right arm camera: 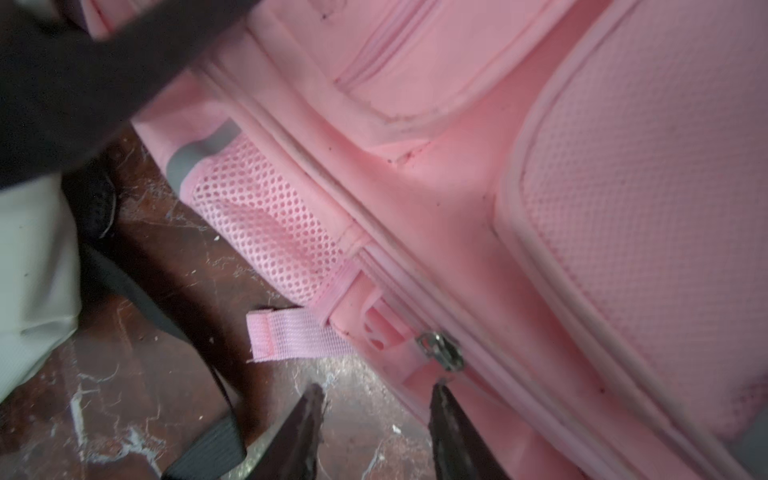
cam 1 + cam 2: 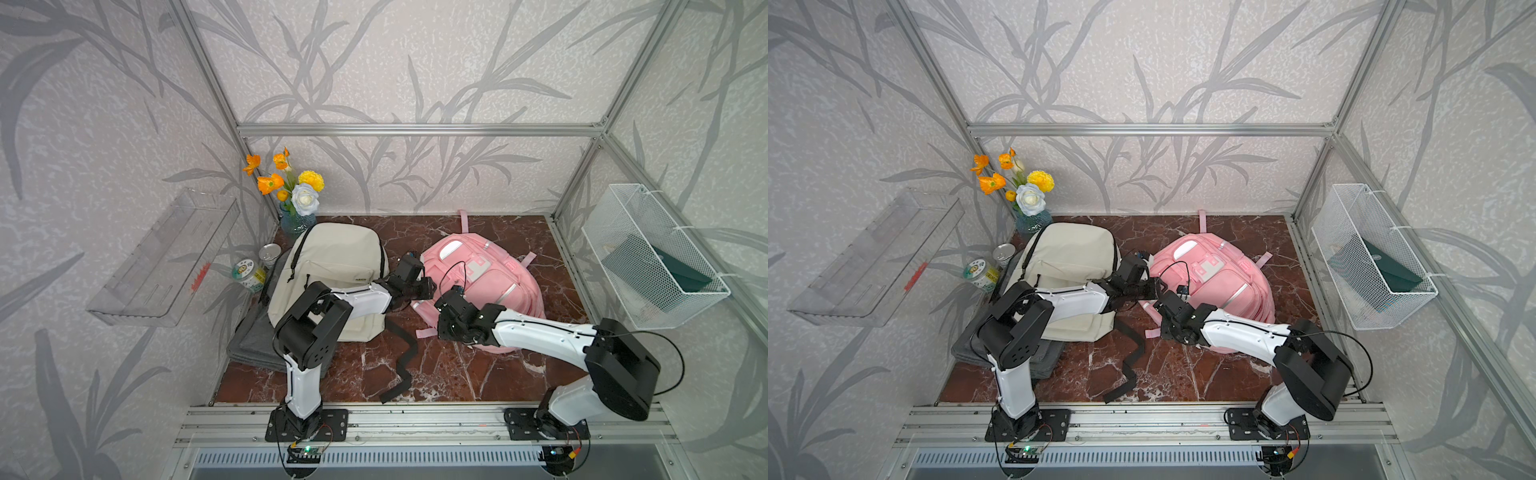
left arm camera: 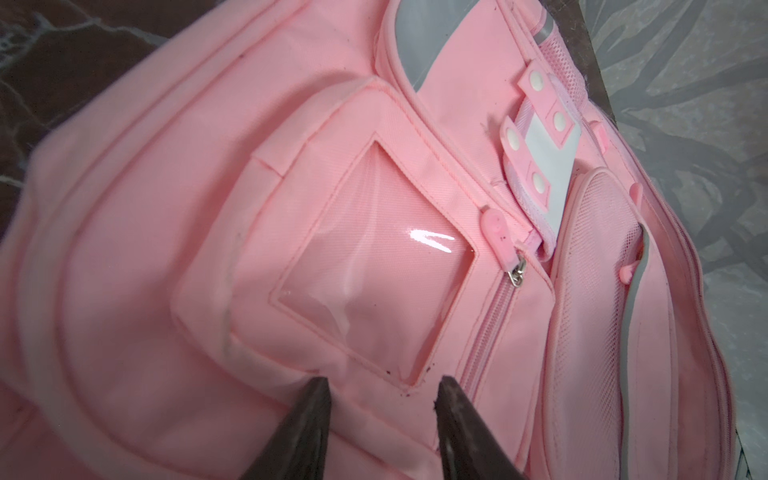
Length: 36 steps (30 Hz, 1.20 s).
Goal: Zip up the backpack
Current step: Zip the zipper on the backpack.
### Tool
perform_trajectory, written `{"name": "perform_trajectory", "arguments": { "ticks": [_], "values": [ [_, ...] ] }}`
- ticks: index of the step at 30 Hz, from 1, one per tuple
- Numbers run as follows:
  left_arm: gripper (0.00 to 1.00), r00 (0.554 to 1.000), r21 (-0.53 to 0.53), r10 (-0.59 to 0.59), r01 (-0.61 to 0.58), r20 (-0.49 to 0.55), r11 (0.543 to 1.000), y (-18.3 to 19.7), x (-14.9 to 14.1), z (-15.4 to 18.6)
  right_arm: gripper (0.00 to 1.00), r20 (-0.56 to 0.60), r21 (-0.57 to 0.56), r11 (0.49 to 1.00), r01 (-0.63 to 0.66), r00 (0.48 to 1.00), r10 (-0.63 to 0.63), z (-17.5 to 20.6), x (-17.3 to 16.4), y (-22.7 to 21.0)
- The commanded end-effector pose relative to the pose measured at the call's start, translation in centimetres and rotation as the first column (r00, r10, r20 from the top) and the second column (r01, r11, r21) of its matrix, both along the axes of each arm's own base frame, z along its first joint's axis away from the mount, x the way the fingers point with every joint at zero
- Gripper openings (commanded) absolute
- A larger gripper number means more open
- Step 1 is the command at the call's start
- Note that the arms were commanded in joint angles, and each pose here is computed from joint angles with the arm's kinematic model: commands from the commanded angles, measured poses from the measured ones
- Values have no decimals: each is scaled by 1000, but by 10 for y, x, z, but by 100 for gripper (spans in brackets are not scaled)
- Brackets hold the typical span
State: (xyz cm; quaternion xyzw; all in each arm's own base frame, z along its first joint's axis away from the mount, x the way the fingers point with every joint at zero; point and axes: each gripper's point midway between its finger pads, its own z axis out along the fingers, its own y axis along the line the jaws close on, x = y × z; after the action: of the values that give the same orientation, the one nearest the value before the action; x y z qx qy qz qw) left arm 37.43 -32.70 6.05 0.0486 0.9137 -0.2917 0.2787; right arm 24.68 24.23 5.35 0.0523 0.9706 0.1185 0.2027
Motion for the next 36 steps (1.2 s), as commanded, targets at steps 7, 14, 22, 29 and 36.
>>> {"name": "perform_trajectory", "arguments": {
  "ticks": [7,14,22,29,36],
  "values": [
    [44,951,194,14,48,-309,980,40,-72,-84,36,-8,-45,998,39,999,-40,-17,11,6],
    [44,947,198,15,52,-322,979,42,-77,-90,15,-14,-121,991,60,998,-62,-33,23,-4],
    [44,946,208,19,51,-324,977,43,-77,-93,0,1,-141,987,78,997,-78,-19,21,-22],
    [43,945,227,27,51,-325,973,46,-77,-98,0,16,-133,988,77,997,-76,-8,6,-40],
    [43,946,242,33,49,-323,969,47,-75,-101,0,-26,-141,985,99,994,-103,-14,-13,-55]
  ]
}}
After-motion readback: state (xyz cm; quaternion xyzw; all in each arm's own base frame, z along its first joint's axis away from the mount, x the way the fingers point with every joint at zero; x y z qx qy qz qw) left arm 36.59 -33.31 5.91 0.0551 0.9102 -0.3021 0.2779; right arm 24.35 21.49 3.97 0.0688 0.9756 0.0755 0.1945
